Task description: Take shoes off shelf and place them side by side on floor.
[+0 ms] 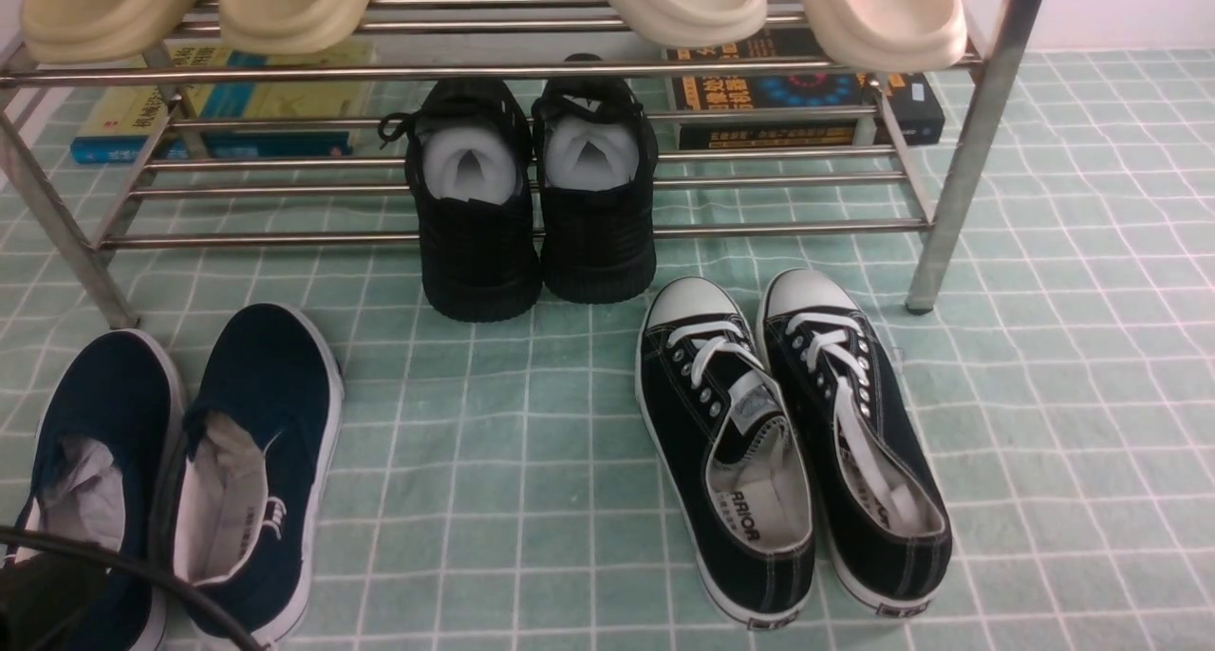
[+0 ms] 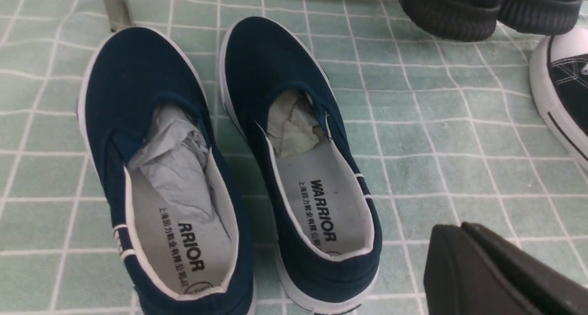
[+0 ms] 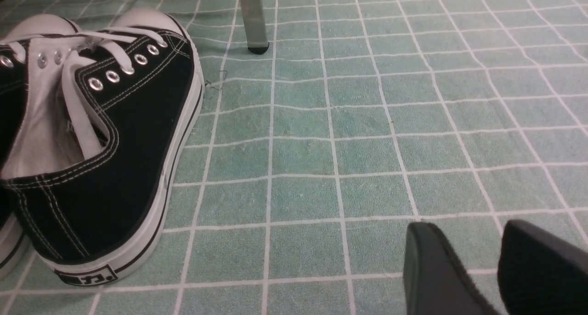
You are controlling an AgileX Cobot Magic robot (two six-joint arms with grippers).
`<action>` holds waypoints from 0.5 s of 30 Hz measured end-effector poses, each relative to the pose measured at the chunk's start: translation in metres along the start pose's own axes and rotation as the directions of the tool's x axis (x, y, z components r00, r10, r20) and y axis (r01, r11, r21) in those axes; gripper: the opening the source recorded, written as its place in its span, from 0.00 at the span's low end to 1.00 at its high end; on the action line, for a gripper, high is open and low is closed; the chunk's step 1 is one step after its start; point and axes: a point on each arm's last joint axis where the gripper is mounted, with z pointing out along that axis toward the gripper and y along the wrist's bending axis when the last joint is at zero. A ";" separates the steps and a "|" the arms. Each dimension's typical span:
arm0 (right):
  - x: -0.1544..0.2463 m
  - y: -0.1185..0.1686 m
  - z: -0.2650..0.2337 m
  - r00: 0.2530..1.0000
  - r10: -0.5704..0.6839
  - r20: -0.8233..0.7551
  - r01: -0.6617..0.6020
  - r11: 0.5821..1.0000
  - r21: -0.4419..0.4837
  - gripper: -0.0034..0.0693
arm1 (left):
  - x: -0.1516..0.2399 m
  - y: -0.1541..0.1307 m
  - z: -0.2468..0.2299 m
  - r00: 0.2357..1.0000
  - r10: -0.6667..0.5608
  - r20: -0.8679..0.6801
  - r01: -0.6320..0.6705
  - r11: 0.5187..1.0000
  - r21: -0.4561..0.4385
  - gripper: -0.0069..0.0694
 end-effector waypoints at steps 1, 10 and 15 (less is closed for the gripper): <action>0.000 0.000 0.000 1.000 0.000 0.000 0.000 1.000 0.000 0.38 | 0.000 0.000 0.000 1.000 0.001 0.000 -0.001 1.000 -0.001 0.09; 0.000 0.000 0.000 1.000 0.000 0.000 0.000 1.000 0.000 0.38 | 0.028 0.008 0.004 0.991 0.031 0.127 -0.025 0.999 -0.046 0.10; 0.000 0.000 0.000 1.000 0.000 0.000 0.000 1.000 0.000 0.38 | 0.066 0.015 0.016 0.988 0.027 0.154 -0.014 0.997 -0.081 0.11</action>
